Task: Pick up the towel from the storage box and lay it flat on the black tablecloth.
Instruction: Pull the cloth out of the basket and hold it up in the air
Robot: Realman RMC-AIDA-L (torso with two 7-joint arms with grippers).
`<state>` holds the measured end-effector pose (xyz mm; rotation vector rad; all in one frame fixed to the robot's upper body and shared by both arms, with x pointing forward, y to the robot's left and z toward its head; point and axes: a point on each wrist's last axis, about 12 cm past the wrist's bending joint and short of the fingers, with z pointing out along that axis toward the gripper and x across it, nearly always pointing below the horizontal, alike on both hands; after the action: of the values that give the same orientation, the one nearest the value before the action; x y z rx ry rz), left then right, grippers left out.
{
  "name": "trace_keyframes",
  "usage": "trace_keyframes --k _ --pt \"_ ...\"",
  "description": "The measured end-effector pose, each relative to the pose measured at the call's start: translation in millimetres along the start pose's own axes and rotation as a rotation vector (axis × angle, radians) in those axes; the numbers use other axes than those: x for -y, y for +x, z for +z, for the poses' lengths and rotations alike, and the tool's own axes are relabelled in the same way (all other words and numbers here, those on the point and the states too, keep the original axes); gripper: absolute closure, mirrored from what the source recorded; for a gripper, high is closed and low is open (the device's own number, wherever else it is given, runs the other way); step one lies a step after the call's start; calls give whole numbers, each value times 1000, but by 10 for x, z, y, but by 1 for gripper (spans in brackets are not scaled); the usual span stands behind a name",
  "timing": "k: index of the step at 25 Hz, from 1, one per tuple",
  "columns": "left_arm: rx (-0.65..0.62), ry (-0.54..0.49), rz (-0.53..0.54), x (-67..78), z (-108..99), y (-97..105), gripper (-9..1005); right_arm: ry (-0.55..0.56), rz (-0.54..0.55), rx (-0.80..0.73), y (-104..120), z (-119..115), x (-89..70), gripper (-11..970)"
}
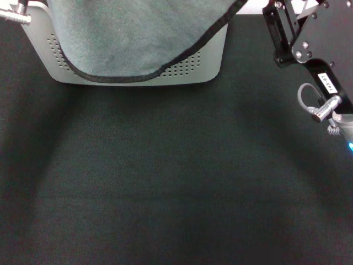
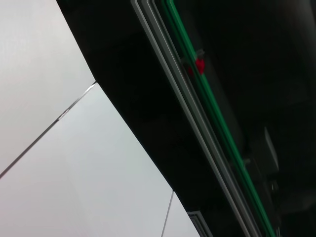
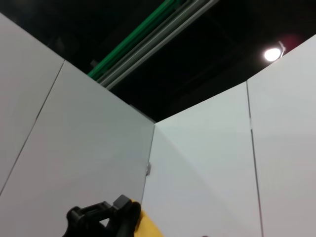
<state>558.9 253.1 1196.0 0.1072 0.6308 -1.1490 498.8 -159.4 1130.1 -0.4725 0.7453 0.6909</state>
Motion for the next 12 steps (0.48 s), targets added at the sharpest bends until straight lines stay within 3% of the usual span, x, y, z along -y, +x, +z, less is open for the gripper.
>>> trace_keyframes --k 9,12 --pt "-1 -5 -1 -2 -5 6 961 -4 6 9 -15 1 -24 664" --pt "-4 -12 1 -8 -18 10 961 -4 6 11 -18 2 -24 707"
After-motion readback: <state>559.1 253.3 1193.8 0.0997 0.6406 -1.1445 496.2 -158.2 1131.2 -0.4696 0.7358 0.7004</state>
